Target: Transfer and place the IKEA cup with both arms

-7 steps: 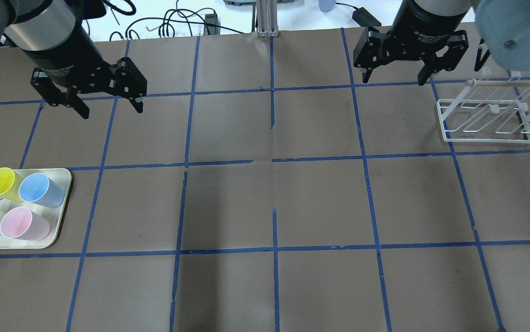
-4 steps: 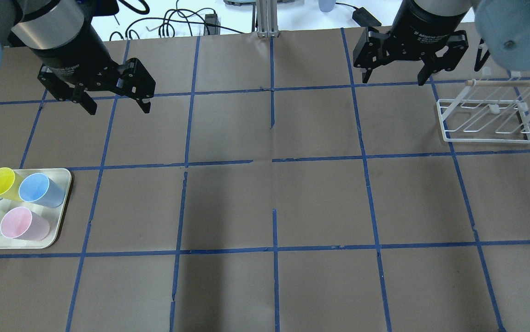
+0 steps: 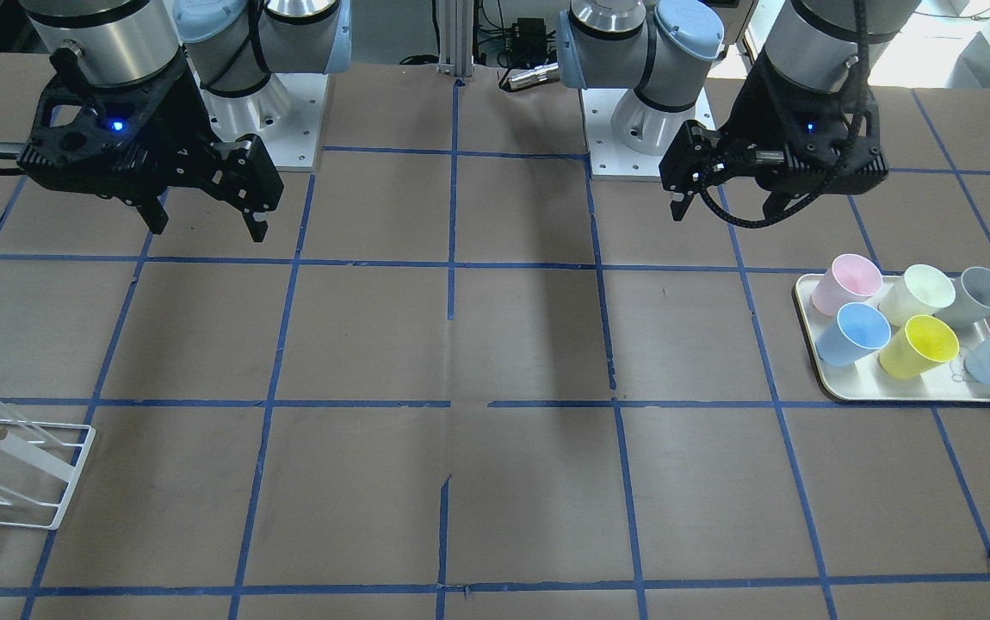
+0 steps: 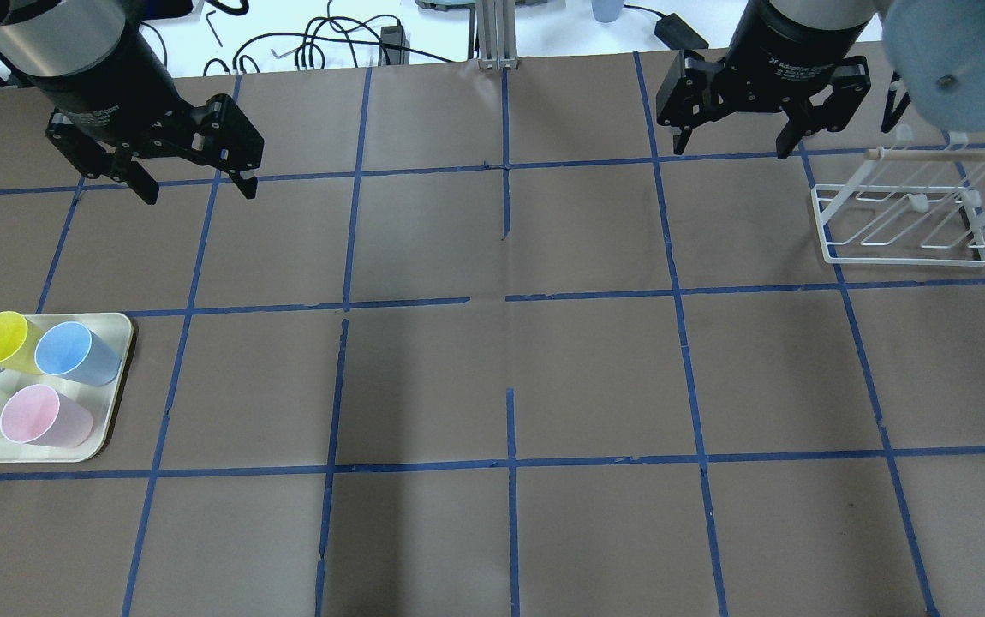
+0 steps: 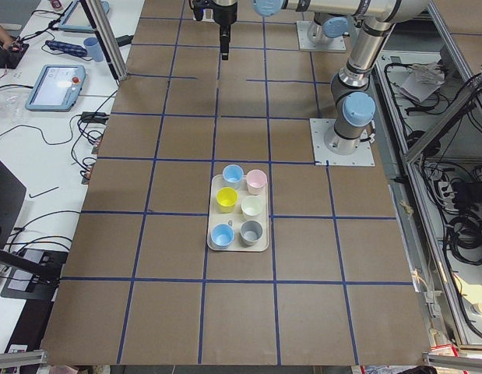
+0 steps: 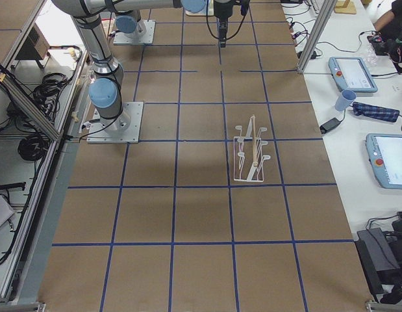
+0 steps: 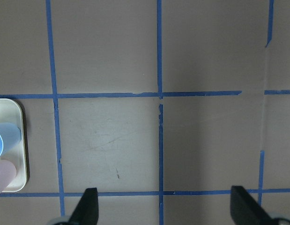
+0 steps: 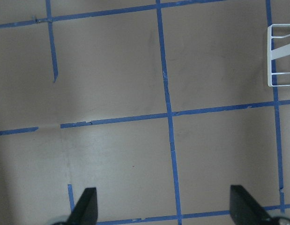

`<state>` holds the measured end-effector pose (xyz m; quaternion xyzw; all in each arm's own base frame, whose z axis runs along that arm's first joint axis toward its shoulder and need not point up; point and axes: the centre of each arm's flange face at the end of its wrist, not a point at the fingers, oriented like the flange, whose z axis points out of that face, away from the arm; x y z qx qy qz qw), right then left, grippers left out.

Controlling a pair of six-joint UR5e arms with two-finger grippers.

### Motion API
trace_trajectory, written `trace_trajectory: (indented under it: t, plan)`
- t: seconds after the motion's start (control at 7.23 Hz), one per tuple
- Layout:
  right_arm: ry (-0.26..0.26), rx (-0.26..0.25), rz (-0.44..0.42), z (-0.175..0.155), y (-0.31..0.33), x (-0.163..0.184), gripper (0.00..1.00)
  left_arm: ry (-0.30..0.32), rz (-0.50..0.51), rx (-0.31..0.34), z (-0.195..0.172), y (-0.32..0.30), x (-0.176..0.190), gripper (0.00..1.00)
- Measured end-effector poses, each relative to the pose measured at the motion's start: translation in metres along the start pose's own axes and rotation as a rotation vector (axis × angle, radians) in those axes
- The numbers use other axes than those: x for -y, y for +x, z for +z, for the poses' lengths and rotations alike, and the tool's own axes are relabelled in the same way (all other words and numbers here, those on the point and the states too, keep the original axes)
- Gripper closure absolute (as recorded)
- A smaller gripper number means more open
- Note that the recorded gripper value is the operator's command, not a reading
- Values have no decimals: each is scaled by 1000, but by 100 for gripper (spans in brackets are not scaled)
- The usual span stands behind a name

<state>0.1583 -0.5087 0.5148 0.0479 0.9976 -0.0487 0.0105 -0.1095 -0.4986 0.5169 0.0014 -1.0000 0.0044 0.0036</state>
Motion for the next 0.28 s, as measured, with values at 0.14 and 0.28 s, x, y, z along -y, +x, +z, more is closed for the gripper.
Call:
trace_trajectory:
  t: [0.14, 0.28]
  plan:
    - [0, 0, 0, 0, 0, 0, 0, 0, 0, 0, -1, 0, 1, 0]
    - [0, 0, 0, 0, 0, 0, 0, 1, -1, 0, -1, 0, 1, 0]
